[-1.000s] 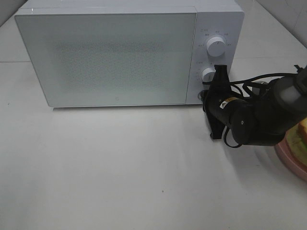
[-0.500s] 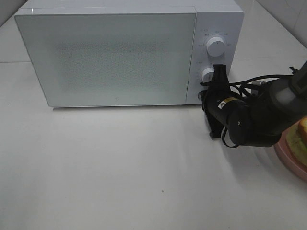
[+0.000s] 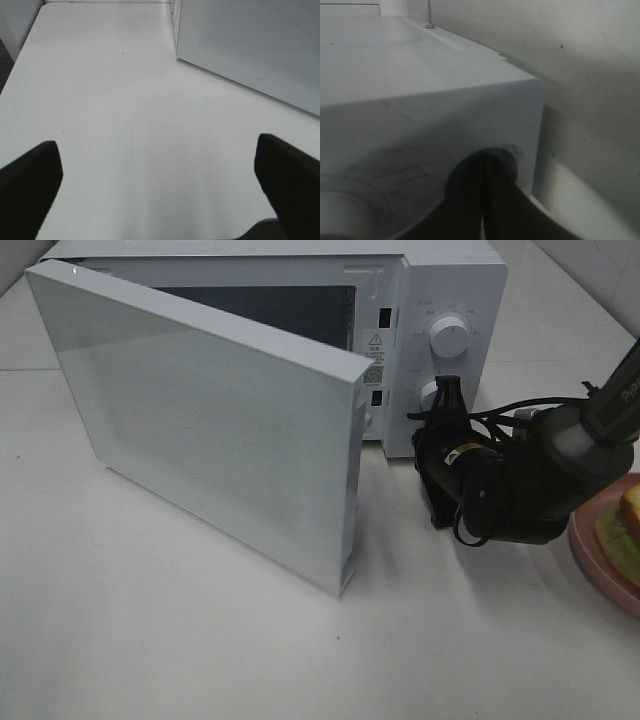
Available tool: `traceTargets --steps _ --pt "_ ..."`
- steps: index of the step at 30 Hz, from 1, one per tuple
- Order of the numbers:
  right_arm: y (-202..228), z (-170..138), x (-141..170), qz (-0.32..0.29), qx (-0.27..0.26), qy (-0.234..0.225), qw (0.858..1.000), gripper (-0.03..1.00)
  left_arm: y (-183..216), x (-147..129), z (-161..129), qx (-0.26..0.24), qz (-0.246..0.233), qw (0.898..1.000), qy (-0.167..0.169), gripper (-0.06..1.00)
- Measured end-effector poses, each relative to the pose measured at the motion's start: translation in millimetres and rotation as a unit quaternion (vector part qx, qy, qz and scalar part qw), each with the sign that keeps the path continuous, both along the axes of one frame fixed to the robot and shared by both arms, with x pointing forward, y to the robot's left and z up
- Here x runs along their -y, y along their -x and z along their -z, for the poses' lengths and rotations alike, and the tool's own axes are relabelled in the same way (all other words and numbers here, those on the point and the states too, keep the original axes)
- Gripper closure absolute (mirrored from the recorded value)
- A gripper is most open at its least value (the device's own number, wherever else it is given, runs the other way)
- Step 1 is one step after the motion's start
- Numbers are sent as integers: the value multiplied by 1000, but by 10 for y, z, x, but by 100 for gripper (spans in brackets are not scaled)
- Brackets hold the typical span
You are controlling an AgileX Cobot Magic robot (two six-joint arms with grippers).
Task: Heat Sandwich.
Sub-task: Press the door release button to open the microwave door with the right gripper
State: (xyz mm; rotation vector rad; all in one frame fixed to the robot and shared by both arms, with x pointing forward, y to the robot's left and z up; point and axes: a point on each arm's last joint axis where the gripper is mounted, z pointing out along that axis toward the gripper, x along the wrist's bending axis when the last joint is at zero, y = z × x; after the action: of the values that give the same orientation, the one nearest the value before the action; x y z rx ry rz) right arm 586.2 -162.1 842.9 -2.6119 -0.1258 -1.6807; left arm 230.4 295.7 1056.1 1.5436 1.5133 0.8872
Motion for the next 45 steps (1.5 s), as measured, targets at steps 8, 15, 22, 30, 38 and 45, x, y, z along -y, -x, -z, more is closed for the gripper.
traceTargets --steps 8,15,22,30,38,45 --pt "0 2 -2 0 -2 0 1000 96 0 0 0 0 0 1000 0 -5" --pt "0 7 -4 -1 -6 0 1000 96 0 0 0 0 0 1000 0 -5" --pt "-3 10 -13 -3 -14 -2 1000 96 0 0 0 0 0 1000 0 -5" --pt "-2 -26 -8 -1 -24 -8 1000 96 0 0 0 0 0 1000 0 -5" --pt "51 -75 31 -33 -30 5 999 96 0 0 0 0 0 1000 0 -5" --pt "278 -153 68 -77 -40 18 996 96 0 0 0 0 0 1000 0 -5"
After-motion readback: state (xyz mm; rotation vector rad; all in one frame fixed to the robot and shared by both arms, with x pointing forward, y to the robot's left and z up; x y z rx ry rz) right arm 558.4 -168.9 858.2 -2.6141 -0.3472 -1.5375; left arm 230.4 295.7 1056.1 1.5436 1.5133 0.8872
